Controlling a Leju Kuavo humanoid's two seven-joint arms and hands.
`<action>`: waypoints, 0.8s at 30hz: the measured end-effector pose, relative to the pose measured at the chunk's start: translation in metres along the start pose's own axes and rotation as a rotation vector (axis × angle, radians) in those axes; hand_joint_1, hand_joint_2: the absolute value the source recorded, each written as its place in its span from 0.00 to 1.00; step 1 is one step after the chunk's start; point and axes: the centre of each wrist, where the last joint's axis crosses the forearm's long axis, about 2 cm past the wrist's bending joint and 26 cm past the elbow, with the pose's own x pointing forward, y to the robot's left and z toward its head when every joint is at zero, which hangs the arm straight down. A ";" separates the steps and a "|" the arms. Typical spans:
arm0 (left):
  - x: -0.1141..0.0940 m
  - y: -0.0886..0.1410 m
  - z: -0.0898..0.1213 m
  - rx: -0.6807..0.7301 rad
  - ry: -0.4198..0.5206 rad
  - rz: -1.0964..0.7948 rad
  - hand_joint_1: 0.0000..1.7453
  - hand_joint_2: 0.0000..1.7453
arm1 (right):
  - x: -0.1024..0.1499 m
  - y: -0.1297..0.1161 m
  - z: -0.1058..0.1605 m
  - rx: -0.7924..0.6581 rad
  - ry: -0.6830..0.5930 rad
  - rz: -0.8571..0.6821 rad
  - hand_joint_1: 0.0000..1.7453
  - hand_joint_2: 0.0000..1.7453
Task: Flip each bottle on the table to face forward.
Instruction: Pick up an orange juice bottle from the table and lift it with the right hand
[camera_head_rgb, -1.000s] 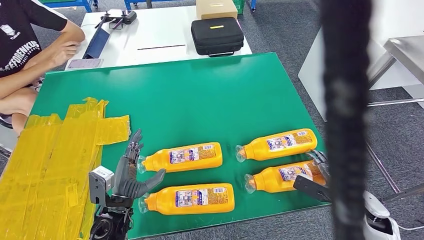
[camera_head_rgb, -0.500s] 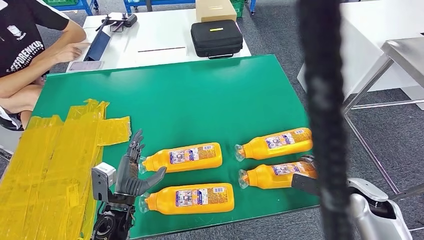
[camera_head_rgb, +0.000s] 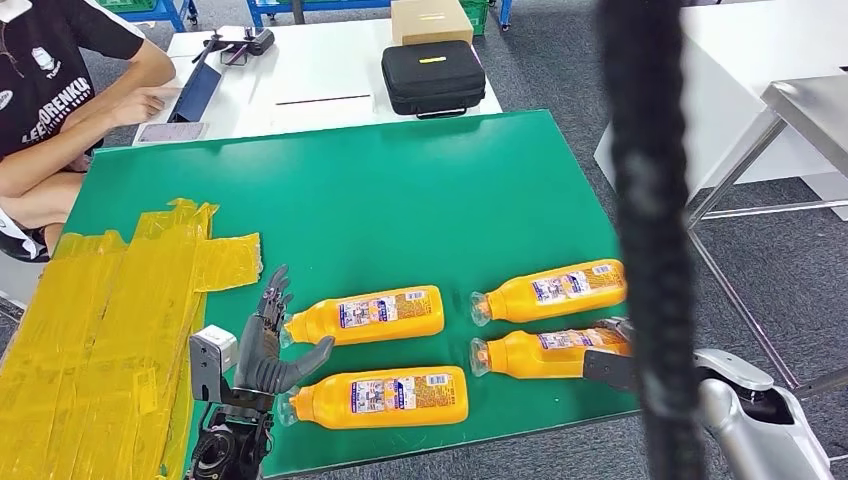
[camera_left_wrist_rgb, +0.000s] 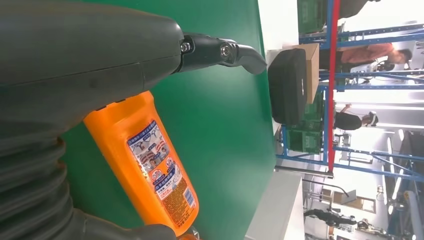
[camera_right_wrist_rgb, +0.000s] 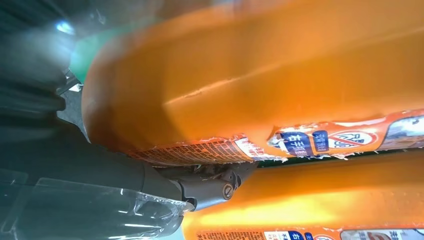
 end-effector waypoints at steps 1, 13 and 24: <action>-0.001 0.000 0.000 0.002 0.001 0.001 0.00 1.00 | 0.000 0.000 -0.001 -0.004 -0.001 0.000 1.00 1.00; -0.006 0.001 0.007 0.012 0.024 -0.009 0.00 1.00 | 0.026 0.013 -0.020 -0.285 -0.064 -0.008 1.00 1.00; -0.009 0.003 0.015 0.019 0.047 -0.028 0.00 1.00 | 0.050 0.023 -0.024 -0.478 -0.052 -0.131 1.00 1.00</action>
